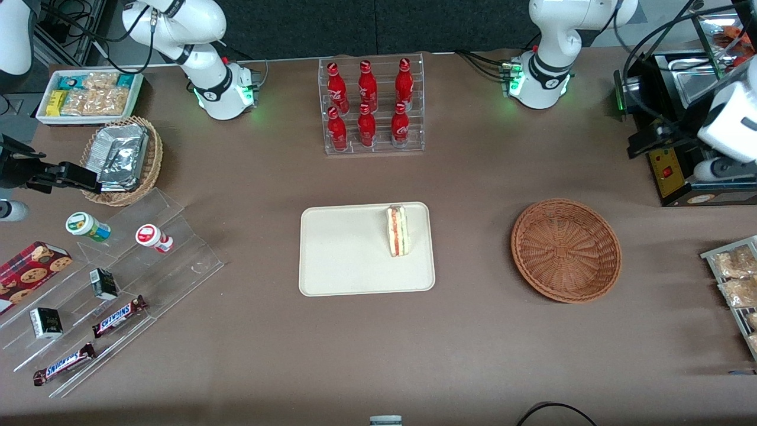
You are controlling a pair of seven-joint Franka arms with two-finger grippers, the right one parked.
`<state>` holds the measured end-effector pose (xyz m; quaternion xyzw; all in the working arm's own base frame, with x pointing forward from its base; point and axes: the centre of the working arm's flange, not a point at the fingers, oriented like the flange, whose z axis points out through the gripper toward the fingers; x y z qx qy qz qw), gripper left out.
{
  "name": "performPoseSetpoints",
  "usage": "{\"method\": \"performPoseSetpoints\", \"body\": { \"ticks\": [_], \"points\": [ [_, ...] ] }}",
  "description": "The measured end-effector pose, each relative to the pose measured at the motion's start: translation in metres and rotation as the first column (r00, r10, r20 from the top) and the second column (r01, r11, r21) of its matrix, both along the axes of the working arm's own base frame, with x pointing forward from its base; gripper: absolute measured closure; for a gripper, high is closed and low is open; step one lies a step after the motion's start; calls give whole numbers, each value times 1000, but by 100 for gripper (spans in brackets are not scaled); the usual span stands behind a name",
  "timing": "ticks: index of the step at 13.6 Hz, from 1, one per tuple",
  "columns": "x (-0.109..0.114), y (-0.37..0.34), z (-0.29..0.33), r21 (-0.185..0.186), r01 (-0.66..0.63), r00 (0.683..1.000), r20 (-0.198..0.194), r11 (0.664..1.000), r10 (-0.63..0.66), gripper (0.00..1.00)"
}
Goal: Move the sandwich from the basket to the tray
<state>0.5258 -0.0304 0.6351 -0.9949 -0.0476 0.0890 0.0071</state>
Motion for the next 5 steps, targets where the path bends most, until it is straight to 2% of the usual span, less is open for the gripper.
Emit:
{"method": "performPoseSetpoints", "body": {
  "ticks": [5],
  "points": [
    [-7, 23, 1, -18, 50, 999, 4, 999, -50, 0]
  ]
}}
